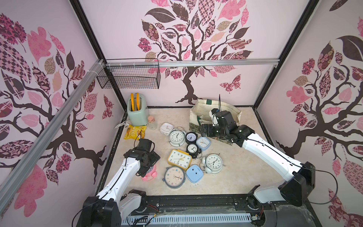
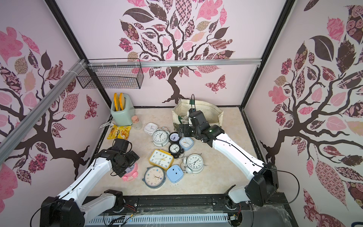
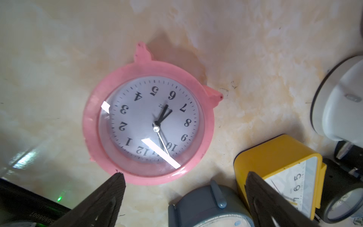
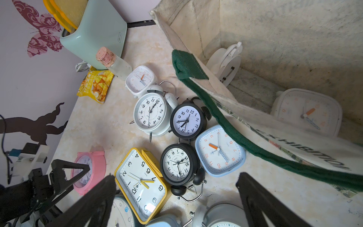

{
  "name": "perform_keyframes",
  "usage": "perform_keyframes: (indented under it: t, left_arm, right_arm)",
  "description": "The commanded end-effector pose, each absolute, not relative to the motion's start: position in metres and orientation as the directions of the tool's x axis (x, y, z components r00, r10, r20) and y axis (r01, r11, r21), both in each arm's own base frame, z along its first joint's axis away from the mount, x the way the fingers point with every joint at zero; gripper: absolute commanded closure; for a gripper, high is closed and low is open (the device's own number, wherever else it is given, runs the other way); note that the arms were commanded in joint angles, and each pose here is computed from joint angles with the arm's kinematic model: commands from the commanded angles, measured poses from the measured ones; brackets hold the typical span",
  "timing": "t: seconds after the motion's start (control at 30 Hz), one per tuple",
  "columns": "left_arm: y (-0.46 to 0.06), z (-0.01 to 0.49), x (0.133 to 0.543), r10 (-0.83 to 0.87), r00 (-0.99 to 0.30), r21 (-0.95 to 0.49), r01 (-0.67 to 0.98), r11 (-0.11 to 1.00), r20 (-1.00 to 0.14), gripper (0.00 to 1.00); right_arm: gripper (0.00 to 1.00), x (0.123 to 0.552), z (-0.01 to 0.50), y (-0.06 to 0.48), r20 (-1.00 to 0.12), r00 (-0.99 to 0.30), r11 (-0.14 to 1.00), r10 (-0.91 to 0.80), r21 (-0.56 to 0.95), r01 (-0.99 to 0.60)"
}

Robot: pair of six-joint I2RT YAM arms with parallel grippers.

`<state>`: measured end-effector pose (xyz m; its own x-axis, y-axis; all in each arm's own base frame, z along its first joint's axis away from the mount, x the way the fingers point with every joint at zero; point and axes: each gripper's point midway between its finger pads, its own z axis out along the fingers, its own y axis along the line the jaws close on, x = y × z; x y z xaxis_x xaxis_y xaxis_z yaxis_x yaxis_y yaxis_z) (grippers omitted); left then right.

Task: Put the alarm clock into the canvas bag
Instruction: Move the alarm to the center of the board.

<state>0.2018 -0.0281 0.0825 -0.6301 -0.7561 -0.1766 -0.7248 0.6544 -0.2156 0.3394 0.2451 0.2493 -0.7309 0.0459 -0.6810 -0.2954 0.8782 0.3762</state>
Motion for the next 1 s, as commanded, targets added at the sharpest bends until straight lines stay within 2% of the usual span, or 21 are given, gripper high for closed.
perform_keyframes:
  t: [0.0,0.1,0.37,0.73,0.8,0.87,0.97]
  left_arm:
    - [0.002,0.092,0.193,-0.799,-0.551,-0.168,-0.787,0.594,-0.241,0.02]
    - [0.011,0.080,0.198,-0.835,-0.511,-0.208,-0.811,0.546,-0.203,0.02]
    - [0.008,0.066,0.220,-0.825,-0.532,-0.256,-0.784,0.566,-0.191,0.02]
    - [-0.019,0.044,0.214,-0.806,-0.580,-0.363,-0.731,0.578,-0.117,0.02]
    - [-0.014,0.051,0.211,-0.797,-0.587,-0.337,-0.729,0.597,-0.143,0.02]
    - [0.003,0.070,0.209,-0.788,-0.572,-0.284,-0.735,0.616,-0.229,0.02]
    - [0.029,0.089,0.200,-0.798,-0.512,-0.192,-0.790,0.583,-0.316,0.02]
  right_arm:
    - [0.00,0.333,0.240,0.252,-0.667,-0.745,0.866,0.024,0.386,-0.318]
    - [0.00,0.328,0.240,0.260,-0.665,-0.747,0.854,0.003,0.391,-0.344]
    - [0.00,0.291,0.235,0.300,-0.653,-0.743,0.786,-0.146,0.380,-0.489]
    - [0.00,0.280,0.227,0.310,-0.632,-0.756,0.754,-0.168,0.412,-0.512]
    - [0.00,0.280,0.227,0.312,-0.631,-0.757,0.749,-0.170,0.417,-0.515]
    - [0.00,0.280,0.225,0.314,-0.625,-0.761,0.745,-0.174,0.421,-0.516]
    - [0.00,0.278,0.221,0.316,-0.616,-0.768,0.738,-0.175,0.435,-0.516]
